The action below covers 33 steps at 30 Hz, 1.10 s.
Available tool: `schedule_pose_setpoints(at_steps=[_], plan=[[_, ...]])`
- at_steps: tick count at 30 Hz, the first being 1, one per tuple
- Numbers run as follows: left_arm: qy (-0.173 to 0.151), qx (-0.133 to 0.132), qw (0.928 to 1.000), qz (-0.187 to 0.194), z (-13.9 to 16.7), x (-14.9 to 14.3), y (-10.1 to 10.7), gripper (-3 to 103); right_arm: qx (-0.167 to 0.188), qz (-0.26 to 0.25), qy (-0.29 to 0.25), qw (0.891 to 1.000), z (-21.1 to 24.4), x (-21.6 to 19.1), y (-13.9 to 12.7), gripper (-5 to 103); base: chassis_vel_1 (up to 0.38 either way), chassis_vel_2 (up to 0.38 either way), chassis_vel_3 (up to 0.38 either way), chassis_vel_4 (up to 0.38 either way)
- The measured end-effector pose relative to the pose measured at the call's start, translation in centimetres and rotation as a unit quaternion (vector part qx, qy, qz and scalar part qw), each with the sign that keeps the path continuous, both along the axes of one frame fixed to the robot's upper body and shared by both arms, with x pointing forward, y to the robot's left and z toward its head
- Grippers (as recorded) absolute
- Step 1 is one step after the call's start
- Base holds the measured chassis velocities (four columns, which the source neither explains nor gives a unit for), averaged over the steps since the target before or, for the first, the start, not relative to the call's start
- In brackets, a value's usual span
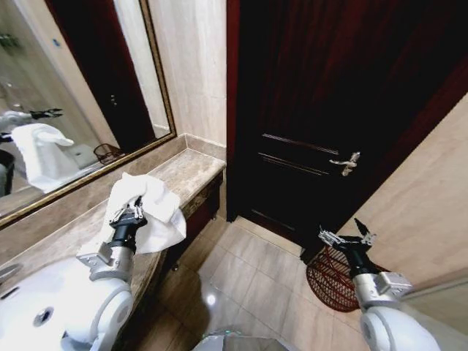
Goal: Discard the used towel into the hamper.
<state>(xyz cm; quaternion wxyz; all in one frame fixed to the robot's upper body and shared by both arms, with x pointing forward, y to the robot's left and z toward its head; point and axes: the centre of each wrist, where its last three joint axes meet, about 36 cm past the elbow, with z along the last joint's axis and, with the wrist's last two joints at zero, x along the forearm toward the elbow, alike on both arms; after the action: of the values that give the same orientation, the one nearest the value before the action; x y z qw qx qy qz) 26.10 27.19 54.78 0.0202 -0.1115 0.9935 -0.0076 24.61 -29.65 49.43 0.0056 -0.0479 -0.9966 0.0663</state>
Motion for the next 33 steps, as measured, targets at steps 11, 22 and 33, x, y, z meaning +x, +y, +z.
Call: schedule_pose_setpoints(at_steps=[11, 22, 33], plan=[[-0.002, -0.003, 1.0000, -0.004, -0.35, -0.27, -0.18, 7, 0.002, 0.000, 0.002, 1.000, -0.16, 0.01, -0.12, 100, -0.091, -0.123, -0.124, -0.094], [-0.013, -0.006, 0.9999, -0.010, -0.45, -0.32, -0.30, 7, 0.002, 0.002, 0.001, 1.000, -0.27, 0.26, -0.17, 100, -0.134, -0.122, -0.119, -0.137], [-0.033, -0.015, 0.9991, -0.022, -0.49, -0.29, -0.50, 7, 0.001, 0.003, 0.002, 1.000, -0.30, 0.26, -0.30, 100, -0.124, -0.130, -0.117, -0.124]])
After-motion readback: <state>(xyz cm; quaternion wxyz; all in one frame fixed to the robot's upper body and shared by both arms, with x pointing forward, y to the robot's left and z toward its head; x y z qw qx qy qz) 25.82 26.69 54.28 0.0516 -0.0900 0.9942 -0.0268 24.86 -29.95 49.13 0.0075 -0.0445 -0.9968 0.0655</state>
